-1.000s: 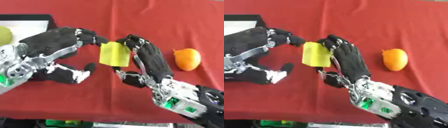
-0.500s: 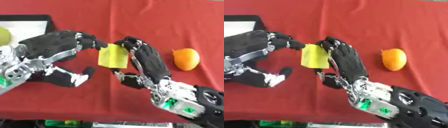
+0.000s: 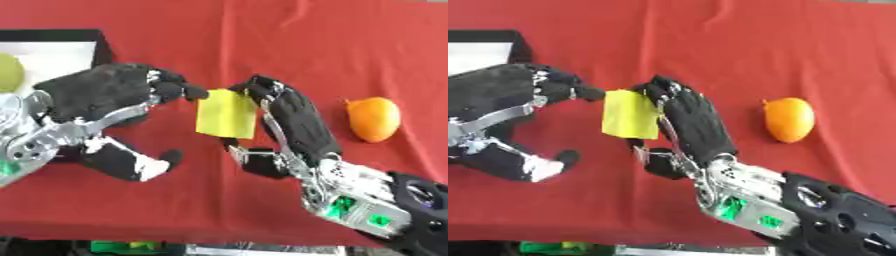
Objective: Pick up the objects with one hand, pass them to the other hand, and then place them into the box on the other side of the table.
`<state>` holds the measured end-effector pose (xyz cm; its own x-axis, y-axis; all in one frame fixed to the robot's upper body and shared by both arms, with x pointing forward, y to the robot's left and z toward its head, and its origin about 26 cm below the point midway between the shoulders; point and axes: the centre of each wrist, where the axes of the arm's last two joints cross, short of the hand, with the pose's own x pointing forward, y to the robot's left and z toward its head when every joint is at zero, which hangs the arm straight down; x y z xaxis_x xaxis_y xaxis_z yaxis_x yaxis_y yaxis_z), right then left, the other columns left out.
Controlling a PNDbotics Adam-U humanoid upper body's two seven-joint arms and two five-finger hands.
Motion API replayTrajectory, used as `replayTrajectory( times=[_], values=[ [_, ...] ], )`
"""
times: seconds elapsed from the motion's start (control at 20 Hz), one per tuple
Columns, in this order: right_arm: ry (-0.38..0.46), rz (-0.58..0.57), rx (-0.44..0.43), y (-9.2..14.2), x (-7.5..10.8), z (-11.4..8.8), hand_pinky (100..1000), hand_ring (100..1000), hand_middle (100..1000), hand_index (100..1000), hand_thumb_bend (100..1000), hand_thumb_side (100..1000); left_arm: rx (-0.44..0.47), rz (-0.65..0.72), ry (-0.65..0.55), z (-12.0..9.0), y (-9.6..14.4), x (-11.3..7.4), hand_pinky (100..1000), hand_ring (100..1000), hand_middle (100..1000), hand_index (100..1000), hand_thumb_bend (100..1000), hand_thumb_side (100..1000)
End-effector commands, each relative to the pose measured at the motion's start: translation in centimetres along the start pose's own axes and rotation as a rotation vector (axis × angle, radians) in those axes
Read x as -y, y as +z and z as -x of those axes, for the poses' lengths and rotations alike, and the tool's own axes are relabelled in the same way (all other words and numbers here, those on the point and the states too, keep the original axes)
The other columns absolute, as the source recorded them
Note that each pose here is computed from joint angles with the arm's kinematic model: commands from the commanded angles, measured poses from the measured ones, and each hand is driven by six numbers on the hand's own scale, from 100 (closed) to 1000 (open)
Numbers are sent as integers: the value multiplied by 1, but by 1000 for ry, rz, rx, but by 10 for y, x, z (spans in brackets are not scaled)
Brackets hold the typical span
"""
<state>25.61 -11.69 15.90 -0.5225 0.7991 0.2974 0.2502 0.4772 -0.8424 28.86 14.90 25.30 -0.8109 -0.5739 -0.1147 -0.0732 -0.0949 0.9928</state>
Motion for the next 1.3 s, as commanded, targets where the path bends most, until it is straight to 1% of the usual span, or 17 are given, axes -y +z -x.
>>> replayTrajectory(
  times=[0.05, 0.15, 0.3, 0.4, 0.55, 0.7, 0.9, 1.05, 1.3],
  values=[
    [35, 109, -79, 0, 4, 0, 114, 618, 431, 512, 266, 100, -19, -33, -56, 0, 2, -6, 904, 812, 783, 985, 333, 289],
    [29, 110, -80, 0, 3, 1, 112, 618, 430, 511, 267, 100, -17, -22, -71, -1, 2, -5, 911, 818, 788, 994, 338, 296],
    [13, 102, -81, 1, 3, 1, 102, 617, 428, 510, 268, 100, -9, -12, -76, -3, 0, -4, 911, 818, 792, 1000, 320, 285],
    [-10, 97, -75, 0, 3, 0, 106, 616, 426, 508, 254, 100, -2, -12, -70, -4, -1, -5, 909, 816, 792, 1000, 313, 277],
    [-58, 99, -70, -1, 4, -1, 110, 616, 424, 506, 230, 100, -6, -18, -69, -5, -2, -6, 910, 817, 793, 1000, 327, 281],
    [-88, 107, -65, 0, 3, -1, 119, 618, 426, 509, 212, 100, -6, -20, -66, -6, -3, -6, 911, 817, 794, 1000, 314, 274],
    [-96, 112, -61, 1, 2, -1, 128, 620, 428, 511, 179, 100, -7, -24, -75, -8, -5, -7, 914, 822, 798, 1000, 353, 287],
    [-100, 108, -51, 2, 1, -2, 136, 622, 429, 513, 163, 100, -20, -32, -86, -9, -6, -9, 917, 824, 801, 1000, 366, 291],
    [-99, 104, -37, 3, 0, -2, 144, 624, 430, 514, 155, 100, 1, -20, -79, -14, -10, -10, 919, 823, 801, 1000, 314, 266]
  ],
)
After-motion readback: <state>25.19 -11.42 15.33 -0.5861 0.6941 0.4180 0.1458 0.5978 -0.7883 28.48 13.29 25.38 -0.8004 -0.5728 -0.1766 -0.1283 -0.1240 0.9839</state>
